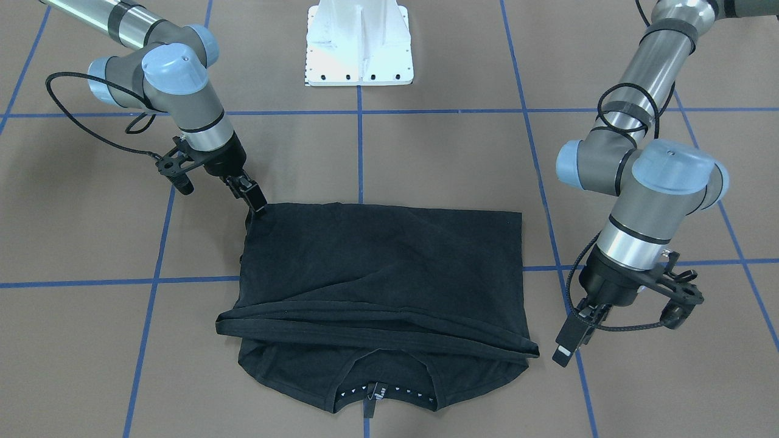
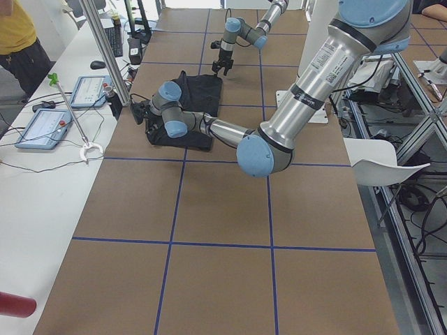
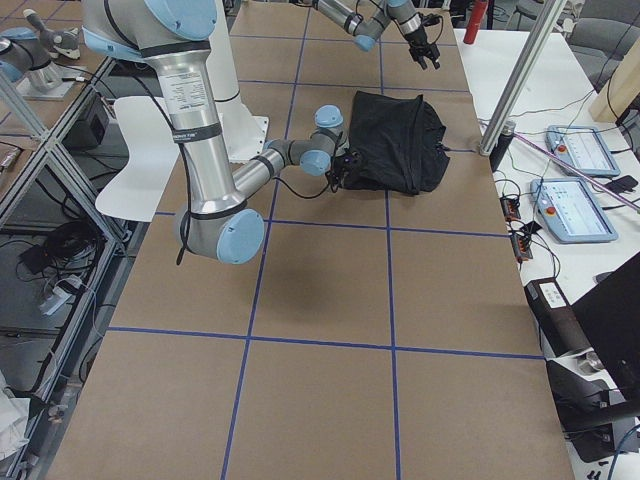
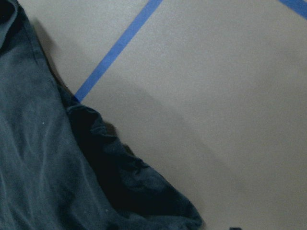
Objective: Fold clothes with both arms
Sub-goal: 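Lower the right gripper and grasp the folded shirt's side edge nearest it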
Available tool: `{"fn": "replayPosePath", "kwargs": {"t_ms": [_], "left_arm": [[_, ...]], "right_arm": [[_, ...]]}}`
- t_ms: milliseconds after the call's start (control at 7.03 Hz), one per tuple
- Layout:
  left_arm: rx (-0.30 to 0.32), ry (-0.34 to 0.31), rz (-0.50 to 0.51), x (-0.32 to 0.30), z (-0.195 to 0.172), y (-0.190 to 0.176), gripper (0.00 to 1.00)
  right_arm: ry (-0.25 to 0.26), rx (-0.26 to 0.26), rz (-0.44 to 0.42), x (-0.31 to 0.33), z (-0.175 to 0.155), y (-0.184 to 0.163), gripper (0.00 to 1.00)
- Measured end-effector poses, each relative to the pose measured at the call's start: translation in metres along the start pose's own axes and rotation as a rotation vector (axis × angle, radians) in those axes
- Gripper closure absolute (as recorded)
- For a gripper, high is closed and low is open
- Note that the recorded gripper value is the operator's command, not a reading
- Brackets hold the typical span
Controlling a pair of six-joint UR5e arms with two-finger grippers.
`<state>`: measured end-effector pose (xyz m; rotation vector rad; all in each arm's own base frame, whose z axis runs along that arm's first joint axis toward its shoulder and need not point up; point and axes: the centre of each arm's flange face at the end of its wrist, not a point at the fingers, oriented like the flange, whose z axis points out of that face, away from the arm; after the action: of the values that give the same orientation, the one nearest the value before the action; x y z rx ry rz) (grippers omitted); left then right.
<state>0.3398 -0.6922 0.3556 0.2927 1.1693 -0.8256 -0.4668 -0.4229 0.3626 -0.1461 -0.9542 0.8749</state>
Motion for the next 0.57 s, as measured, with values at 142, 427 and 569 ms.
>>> {"fn": "replayPosePath", "kwargs": {"t_ms": [142, 427, 569], "left_arm": [[0.003, -0.002, 0.000, -0.0016, 0.0002, -0.0007, 0.13], [0.011, -0.005, 0.000, -0.0045, 0.0007, -0.0020, 0.13], [0.012, -0.005, 0.000, -0.0049, 0.0007, -0.0022, 0.13]], "right_arm": [[0.000, -0.001, -0.006, -0.0008, 0.0009, 0.0020, 0.33], [0.001, 0.001, -0.012, -0.0032, 0.0033, 0.0021, 0.33], [0.002, 0.005, -0.013, -0.0066, 0.0066, 0.0008, 0.46]]}}
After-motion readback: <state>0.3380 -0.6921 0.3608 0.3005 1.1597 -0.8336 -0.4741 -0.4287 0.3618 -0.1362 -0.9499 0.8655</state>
